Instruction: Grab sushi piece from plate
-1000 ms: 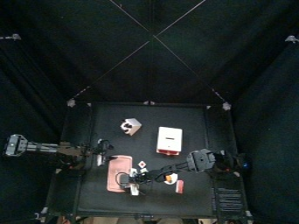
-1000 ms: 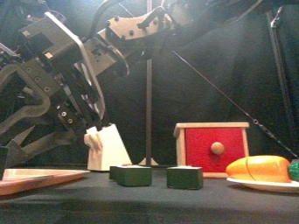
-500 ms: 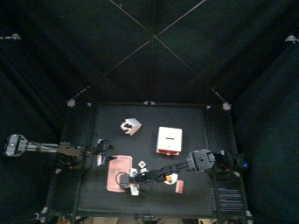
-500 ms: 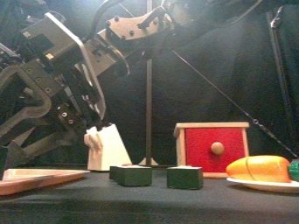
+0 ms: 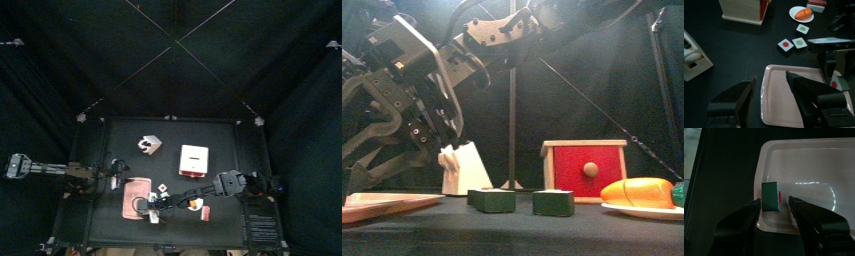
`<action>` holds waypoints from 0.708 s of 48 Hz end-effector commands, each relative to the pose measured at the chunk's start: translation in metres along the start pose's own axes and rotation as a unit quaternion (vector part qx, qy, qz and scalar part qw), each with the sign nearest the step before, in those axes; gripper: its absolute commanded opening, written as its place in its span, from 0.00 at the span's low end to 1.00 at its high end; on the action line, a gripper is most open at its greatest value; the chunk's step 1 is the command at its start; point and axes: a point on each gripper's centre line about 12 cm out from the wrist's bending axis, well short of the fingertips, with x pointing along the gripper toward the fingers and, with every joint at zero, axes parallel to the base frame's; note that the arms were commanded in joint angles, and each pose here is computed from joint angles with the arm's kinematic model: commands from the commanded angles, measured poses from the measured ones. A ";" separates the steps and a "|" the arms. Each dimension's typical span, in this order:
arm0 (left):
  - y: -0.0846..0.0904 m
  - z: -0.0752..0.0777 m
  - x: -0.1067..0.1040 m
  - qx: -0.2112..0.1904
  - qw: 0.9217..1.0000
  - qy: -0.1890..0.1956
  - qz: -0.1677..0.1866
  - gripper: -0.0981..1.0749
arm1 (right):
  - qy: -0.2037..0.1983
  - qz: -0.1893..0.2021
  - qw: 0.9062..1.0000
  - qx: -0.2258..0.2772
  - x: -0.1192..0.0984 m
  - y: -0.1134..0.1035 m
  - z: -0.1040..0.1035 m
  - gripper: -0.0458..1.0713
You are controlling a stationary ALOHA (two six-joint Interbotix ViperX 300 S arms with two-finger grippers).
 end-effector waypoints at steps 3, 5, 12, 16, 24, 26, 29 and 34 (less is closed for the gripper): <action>0.000 0.006 0.000 0.000 1.000 -0.009 -0.002 0.83 | -0.029 0.005 1.000 -0.001 -0.013 0.004 0.024 0.74; 0.000 0.006 0.000 0.000 1.000 -0.008 0.000 0.83 | -0.029 0.005 1.000 0.000 -0.013 0.004 0.024 0.71; 0.000 0.006 0.000 0.000 1.000 -0.008 -0.001 0.83 | -0.029 0.005 1.000 0.002 -0.012 0.004 0.023 0.61; 0.000 0.006 0.000 -0.001 1.000 -0.008 0.000 0.83 | -0.029 0.006 1.000 0.003 -0.013 0.004 0.023 0.57; 0.000 0.006 0.000 0.000 1.000 -0.009 -0.002 0.83 | -0.033 0.006 0.999 0.006 -0.019 0.005 0.029 0.56; 0.000 0.006 0.000 -0.001 1.000 -0.008 0.000 0.83 | -0.035 0.007 0.999 0.006 -0.021 0.005 0.031 0.56; 0.000 0.006 0.000 -0.001 1.000 -0.009 -0.001 0.83 | -0.038 0.008 0.999 0.005 -0.025 0.006 0.033 0.56; 0.000 0.006 0.000 0.000 1.000 -0.009 -0.001 0.83 | -0.040 0.008 0.999 0.005 -0.027 0.007 0.035 0.56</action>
